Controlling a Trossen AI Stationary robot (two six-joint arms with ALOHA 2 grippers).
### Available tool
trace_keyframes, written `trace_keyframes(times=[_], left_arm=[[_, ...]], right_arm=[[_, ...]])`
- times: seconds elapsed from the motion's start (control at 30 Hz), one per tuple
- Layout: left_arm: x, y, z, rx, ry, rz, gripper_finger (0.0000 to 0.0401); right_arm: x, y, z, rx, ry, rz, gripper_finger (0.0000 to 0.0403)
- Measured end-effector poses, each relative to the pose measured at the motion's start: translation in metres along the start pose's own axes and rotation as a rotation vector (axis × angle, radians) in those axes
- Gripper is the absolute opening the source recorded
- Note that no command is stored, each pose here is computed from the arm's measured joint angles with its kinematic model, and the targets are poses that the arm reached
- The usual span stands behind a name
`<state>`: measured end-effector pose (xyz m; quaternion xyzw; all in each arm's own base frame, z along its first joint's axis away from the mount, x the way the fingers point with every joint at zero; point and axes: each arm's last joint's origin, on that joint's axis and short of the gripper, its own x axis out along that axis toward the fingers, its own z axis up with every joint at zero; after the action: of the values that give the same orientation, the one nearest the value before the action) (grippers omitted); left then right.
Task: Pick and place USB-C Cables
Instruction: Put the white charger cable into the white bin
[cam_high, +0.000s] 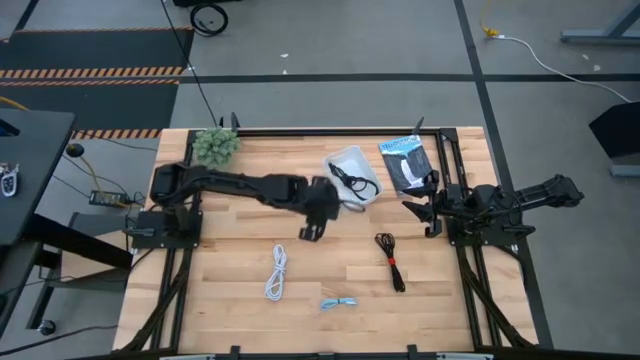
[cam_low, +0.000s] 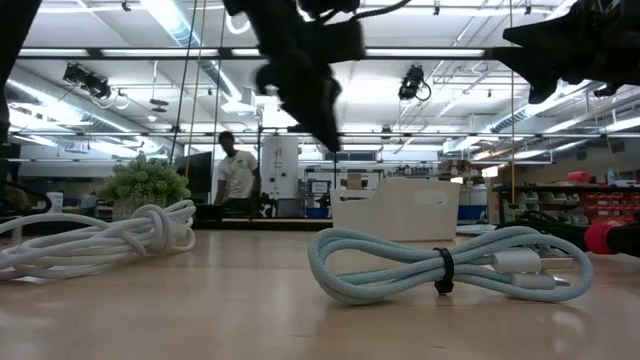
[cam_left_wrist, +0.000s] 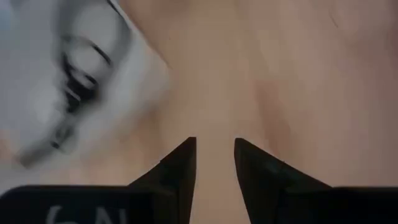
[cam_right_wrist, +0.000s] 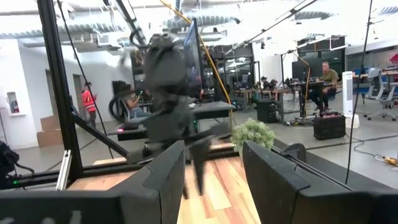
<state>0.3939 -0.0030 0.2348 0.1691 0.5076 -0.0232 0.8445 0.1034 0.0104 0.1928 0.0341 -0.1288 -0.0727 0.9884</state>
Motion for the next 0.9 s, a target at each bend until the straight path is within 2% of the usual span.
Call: trace_keyframes(times=[0.17, 0.3, 0.43, 0.57, 0.77, 0.9], left_arm=[[-0.009, -0.031, -0.017, 0.001, 0.231, -0.086, 0.0117], [-0.015, -0.047, -0.023, 0.000, 0.329, -0.107, 0.0117], [-0.018, -0.058, -0.023, 0.030, 0.344, -0.112, 0.0117], [-0.019, -0.064, -0.022, -0.013, 0.342, -0.105, 0.0117], [-0.024, -0.083, -0.019, -0.124, 0.337, -0.092, 0.0117], [-0.027, -0.101, -0.015, -0.247, 0.305, -0.042, 0.0117]], right_arm=[[0.000, 0.000, 0.000, 0.001, -0.003, 0.000, 0.0168], [0.000, 0.000, 0.001, 0.002, -0.006, 0.000, 0.0168], [0.000, 0.000, 0.001, 0.003, -0.008, 0.000, 0.0168], [0.000, 0.000, 0.001, 0.003, -0.008, 0.000, 0.0168], [0.000, 0.000, 0.001, 0.003, -0.008, 0.000, 0.0168], [0.000, 0.000, 0.001, 0.003, -0.008, 0.000, 0.0168]])
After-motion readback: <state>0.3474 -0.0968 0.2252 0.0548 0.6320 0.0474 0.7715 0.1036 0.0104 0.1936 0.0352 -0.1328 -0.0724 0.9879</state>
